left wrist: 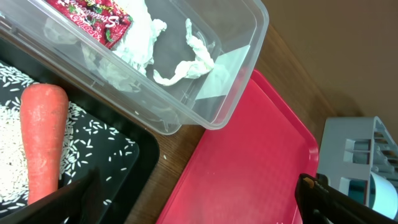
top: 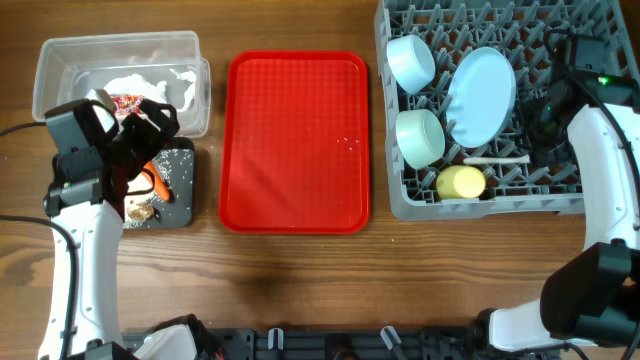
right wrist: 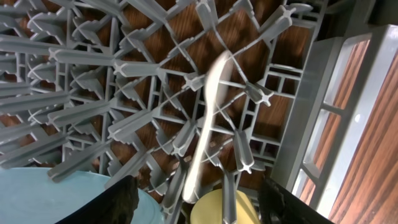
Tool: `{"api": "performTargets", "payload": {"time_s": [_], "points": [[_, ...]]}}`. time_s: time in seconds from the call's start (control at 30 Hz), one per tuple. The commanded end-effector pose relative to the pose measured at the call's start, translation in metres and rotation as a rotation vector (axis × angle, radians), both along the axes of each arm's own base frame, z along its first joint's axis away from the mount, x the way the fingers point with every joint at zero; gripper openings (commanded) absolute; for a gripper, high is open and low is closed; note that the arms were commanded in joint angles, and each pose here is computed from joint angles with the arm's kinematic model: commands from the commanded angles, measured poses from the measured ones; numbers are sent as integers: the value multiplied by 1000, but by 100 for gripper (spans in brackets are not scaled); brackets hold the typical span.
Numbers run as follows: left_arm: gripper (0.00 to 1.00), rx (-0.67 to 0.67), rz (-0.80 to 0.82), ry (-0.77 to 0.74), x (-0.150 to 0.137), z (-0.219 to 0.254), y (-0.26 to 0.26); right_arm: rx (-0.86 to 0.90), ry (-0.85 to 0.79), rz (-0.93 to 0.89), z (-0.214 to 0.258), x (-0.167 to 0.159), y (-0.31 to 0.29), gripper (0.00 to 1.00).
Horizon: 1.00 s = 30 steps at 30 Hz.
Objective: Sort waste into correct bins and load items into the dishwasher rack
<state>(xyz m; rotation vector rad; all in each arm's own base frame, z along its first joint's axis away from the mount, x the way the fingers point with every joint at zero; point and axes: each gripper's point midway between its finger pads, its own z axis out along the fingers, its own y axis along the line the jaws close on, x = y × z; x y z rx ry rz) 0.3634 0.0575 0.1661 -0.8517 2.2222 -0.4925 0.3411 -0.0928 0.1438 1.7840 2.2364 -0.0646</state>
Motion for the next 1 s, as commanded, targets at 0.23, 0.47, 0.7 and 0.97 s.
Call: {"api": "performTargets", "payload": {"time_s": [0.23,0.47,0.7,0.97], "points": [[100,24,-2,-30,3,12,3,-46,25,47,13,-15,-4,58],[100,24,-2,-30,3,12,3,-3,-341,454,123,-36,48,73],[100,24,-2,-30,3,12,3,-249,-785,735,237,-166,94,100],[100,24,-2,-30,3,12,3,-647,-641,847,231,-228,67,100]]}}
